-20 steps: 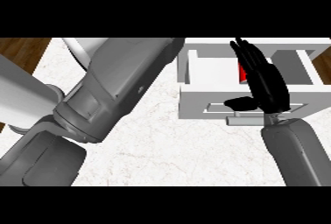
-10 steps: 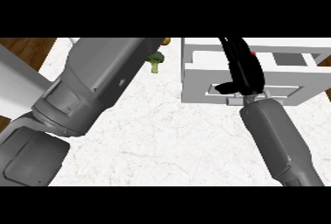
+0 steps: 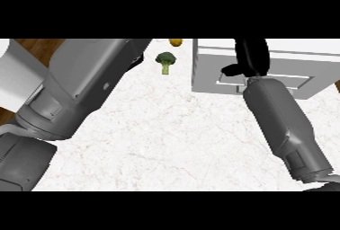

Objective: Pick up the can, place it into the drawer and close the drawer

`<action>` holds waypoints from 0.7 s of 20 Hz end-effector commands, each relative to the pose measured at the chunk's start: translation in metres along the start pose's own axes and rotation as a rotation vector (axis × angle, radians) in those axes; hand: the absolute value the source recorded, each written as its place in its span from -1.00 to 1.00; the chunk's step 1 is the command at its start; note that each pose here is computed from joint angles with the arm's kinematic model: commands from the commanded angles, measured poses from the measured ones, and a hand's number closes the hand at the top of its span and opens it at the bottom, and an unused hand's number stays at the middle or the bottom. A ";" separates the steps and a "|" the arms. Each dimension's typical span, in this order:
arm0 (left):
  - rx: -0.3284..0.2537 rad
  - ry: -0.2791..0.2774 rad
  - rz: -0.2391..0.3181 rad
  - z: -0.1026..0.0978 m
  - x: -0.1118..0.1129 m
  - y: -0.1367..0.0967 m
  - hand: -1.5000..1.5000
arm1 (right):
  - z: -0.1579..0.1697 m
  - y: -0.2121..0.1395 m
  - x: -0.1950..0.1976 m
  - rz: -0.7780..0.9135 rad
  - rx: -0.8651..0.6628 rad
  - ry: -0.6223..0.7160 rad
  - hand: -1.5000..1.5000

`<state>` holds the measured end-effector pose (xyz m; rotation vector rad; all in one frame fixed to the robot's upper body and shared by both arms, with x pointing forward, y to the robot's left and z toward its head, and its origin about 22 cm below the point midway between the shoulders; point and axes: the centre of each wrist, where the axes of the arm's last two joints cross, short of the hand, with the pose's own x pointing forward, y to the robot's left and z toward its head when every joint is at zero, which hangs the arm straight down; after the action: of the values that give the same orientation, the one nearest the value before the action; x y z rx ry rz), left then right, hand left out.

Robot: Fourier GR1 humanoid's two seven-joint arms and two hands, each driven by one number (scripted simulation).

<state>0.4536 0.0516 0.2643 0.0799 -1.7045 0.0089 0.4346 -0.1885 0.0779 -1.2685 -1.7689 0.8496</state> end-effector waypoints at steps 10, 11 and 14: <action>-0.044 -0.004 -0.014 0.009 -0.012 0.028 -1.00 | -0.047 -0.020 0.012 0.002 -0.089 0.015 -1.00; -0.025 0.001 -0.001 0.007 -0.018 0.042 -1.00 | -0.053 -0.027 0.008 0.004 -0.084 0.008 -1.00; -0.047 0.018 0.005 0.013 -0.020 0.033 -1.00 | -0.060 -0.029 0.025 -0.053 -0.085 -0.004 -1.00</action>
<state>0.4467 0.0861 0.2489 0.0600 -1.6951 -0.0162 0.4600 -0.1838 0.1014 -1.2666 -1.7557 0.8655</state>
